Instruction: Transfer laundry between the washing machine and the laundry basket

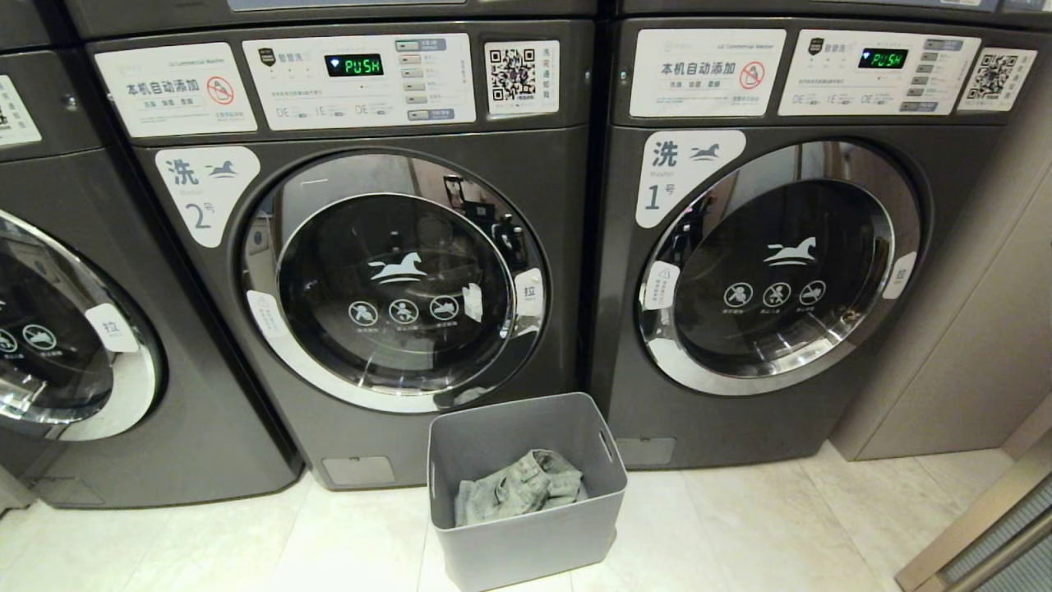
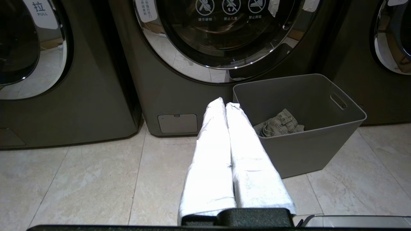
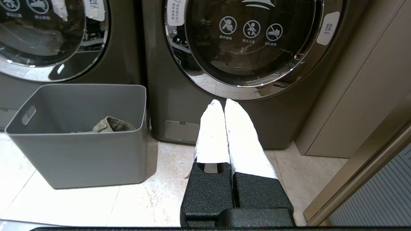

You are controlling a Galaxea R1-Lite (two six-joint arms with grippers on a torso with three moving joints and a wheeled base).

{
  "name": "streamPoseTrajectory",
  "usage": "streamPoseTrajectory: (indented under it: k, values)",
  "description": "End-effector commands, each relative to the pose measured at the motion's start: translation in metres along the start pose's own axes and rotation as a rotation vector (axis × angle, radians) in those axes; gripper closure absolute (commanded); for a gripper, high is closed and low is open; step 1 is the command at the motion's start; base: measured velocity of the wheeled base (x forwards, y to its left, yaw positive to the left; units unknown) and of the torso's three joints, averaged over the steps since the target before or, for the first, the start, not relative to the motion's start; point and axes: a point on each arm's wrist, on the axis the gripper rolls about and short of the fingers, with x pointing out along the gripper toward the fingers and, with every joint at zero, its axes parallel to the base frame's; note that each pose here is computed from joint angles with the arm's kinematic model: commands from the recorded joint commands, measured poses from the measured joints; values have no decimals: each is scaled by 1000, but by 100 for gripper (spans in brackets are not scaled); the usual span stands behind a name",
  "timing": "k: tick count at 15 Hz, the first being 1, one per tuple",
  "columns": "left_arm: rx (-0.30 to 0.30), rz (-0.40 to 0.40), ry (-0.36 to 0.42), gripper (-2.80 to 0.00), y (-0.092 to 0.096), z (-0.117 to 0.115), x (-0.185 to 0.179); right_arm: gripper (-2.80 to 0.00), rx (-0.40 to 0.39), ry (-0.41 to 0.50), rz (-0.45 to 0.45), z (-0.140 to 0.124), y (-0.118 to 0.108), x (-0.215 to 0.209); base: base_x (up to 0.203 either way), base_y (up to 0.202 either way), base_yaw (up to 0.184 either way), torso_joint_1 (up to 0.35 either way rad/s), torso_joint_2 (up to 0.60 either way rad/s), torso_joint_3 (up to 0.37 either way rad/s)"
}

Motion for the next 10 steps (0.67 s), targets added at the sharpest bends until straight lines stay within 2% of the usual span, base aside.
streamPoseTrajectory:
  k: [1, 10]
  values:
    - [-2, 0, -2, 0, 0, 0, 0, 0, 6, 37, 0, -11, 1, 2, 0, 0, 0, 0, 0, 0]
    - [-20, 6, -2, 0, 0, 0, 0, 0, 6, 34, 0, -11, 1, 2, 0, 0, 0, 0, 0, 0]
